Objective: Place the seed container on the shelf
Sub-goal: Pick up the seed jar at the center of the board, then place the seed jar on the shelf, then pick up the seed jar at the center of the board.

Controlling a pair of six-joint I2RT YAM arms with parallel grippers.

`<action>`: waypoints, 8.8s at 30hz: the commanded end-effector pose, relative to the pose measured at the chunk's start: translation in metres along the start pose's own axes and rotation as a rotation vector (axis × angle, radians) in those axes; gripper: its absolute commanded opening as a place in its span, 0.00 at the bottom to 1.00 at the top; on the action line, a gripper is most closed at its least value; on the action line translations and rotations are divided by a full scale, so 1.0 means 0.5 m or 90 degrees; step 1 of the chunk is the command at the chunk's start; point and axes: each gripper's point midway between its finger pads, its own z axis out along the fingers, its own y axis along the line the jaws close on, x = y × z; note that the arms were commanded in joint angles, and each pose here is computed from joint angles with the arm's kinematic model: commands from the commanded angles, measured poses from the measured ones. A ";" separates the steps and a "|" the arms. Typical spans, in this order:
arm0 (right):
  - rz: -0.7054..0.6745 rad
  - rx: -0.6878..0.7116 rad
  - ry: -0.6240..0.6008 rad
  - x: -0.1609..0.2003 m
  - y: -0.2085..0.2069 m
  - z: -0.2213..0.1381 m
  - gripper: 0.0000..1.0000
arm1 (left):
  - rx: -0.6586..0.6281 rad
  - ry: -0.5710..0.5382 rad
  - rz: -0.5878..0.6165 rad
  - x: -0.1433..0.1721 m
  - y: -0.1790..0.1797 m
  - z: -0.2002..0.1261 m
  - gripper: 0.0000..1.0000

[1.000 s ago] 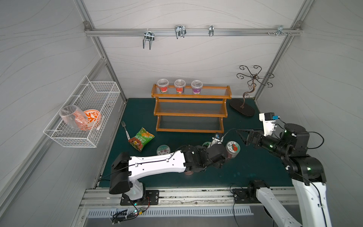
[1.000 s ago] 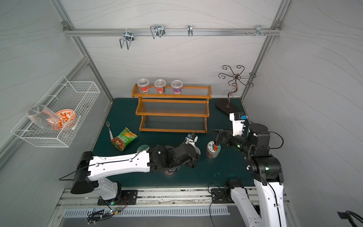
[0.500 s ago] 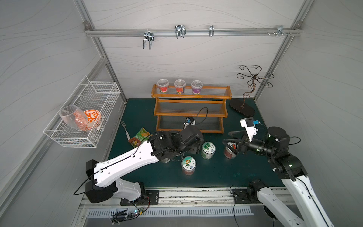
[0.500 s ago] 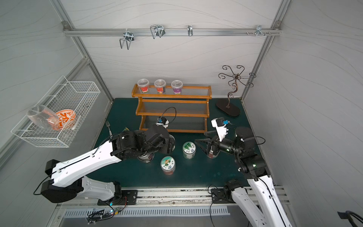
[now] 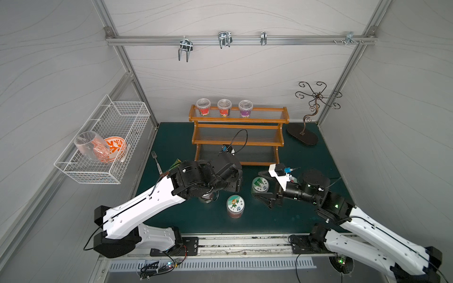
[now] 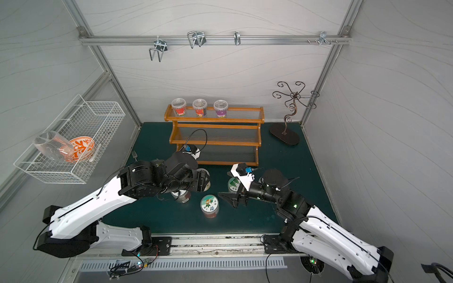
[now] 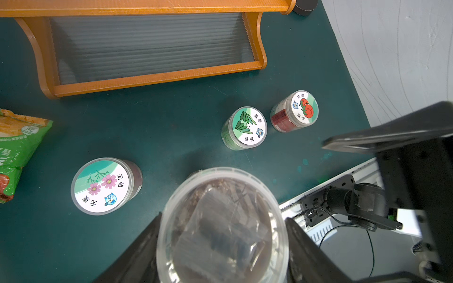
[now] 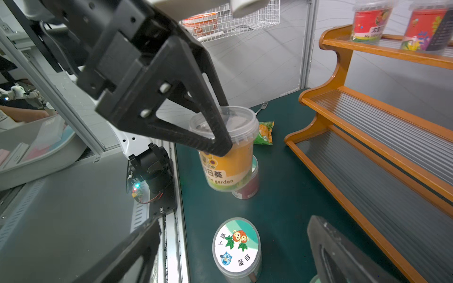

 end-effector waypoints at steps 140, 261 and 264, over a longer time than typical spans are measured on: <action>0.031 0.496 -0.172 -0.196 -0.751 0.050 0.61 | 0.052 -0.448 0.123 -0.054 0.161 -0.188 1.00; 0.085 0.178 0.385 0.306 -0.008 0.515 0.99 | -0.137 -0.298 -0.019 0.081 0.372 -0.202 1.00; 0.083 0.179 0.386 0.308 -0.009 0.520 0.99 | -0.135 -0.301 -0.018 0.079 0.371 -0.202 1.00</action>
